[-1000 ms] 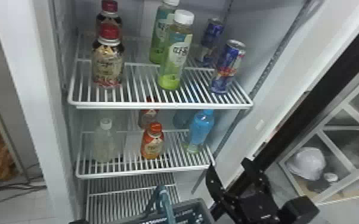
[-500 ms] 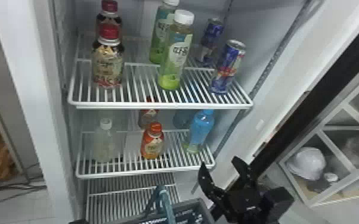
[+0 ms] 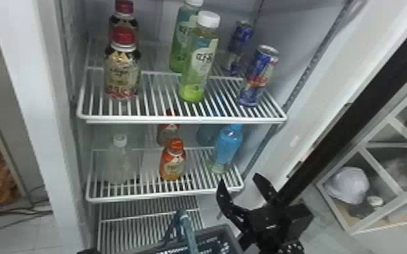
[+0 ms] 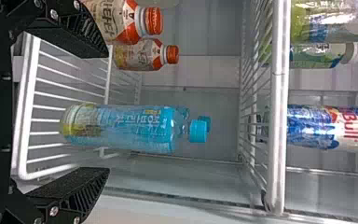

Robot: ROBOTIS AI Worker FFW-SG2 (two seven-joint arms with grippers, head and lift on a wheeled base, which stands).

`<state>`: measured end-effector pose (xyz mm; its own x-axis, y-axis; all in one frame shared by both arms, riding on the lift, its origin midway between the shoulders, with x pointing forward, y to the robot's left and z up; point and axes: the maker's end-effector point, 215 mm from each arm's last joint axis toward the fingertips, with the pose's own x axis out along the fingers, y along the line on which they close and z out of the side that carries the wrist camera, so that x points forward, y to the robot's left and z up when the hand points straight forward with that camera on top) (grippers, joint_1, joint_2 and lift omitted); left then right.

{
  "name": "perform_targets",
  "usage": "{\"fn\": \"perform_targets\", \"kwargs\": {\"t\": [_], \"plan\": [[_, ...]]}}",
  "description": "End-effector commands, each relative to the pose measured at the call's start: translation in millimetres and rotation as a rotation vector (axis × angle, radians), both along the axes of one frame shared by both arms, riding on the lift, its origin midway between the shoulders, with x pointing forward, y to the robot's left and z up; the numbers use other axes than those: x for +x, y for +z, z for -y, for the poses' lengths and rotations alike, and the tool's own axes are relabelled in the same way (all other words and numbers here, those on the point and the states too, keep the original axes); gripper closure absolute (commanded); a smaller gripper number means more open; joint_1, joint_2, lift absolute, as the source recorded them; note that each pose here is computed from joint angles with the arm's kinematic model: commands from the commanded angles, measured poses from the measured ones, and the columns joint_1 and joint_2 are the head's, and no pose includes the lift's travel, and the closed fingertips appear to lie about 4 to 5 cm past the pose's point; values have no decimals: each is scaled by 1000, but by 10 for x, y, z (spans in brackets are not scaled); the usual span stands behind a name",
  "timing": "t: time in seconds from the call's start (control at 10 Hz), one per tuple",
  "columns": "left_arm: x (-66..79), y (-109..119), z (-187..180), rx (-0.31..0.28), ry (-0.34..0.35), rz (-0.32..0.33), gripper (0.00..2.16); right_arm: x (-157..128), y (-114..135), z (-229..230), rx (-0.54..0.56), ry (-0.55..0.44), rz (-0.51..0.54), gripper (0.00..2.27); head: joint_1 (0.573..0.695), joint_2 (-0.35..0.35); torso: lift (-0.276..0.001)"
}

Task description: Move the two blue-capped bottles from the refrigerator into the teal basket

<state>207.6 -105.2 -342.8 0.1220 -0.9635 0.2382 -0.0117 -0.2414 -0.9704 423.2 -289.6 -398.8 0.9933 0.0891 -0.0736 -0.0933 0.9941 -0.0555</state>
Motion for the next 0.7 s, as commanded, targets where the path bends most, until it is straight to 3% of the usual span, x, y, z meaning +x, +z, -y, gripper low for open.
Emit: {"fn": "perform_targets", "kwargs": {"t": [0.0, 0.6], "plan": [[3, 2, -2, -1, 1, 0, 1154, 99, -14, -43, 4, 7, 11, 153, 695, -350, -136], [2, -2, -6, 1, 1, 0, 1154, 494, -15, 59, -11, -27, 68, 153, 695, -350, -136]]}}
